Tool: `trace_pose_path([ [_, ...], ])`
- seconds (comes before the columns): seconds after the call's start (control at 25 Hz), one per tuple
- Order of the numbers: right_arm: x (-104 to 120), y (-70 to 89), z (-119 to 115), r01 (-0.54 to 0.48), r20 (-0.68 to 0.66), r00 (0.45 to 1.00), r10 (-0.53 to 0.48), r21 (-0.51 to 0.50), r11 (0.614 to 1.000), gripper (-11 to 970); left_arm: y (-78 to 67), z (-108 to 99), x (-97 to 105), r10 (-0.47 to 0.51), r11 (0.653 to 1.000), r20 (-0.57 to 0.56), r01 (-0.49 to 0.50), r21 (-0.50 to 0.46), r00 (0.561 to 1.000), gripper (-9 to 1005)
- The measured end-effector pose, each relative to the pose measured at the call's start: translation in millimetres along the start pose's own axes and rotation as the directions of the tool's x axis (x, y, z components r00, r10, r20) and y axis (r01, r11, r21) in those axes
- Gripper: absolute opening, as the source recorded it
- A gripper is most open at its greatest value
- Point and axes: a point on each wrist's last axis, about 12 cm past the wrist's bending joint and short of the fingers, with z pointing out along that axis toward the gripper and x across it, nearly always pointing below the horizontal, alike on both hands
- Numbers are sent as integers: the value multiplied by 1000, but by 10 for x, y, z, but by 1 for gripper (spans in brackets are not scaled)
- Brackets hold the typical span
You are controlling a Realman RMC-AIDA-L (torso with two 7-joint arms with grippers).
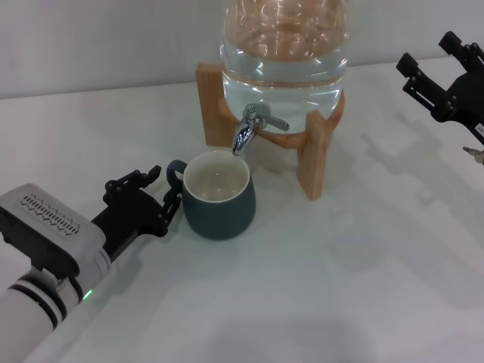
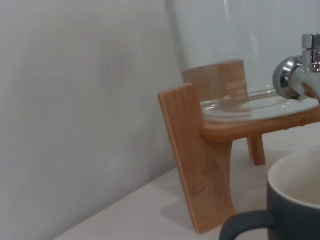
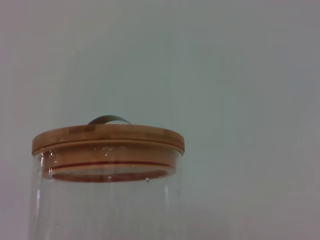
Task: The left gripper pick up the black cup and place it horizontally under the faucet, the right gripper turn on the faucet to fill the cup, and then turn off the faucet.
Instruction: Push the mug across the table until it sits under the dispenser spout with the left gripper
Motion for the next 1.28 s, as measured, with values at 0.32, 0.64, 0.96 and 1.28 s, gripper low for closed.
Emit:
trace_pose_path([
  [0.32, 6, 5, 11, -3, -2, 1000, 3, 0, 1000, 860, -15, -51, 51, -11, 1000, -10, 11, -7, 1000, 454],
  [0.64, 12, 6, 17, -4, -7, 1000, 4, 0, 1000, 860, -26, -138, 131, -23, 999, -24, 22, -30, 999, 497],
  [0.96, 19, 12, 24, -2, -14, 1000, 2, -7, 1000, 860, -51, -178, 147, 15, 999, -15, -15, -48, 1000, 498],
  [1.28, 20, 11, 23, -2, -15, 1000, 2, -6, 1000, 860, -27, -203, 147, 38, 996, -5, -38, -80, 999, 500],
])
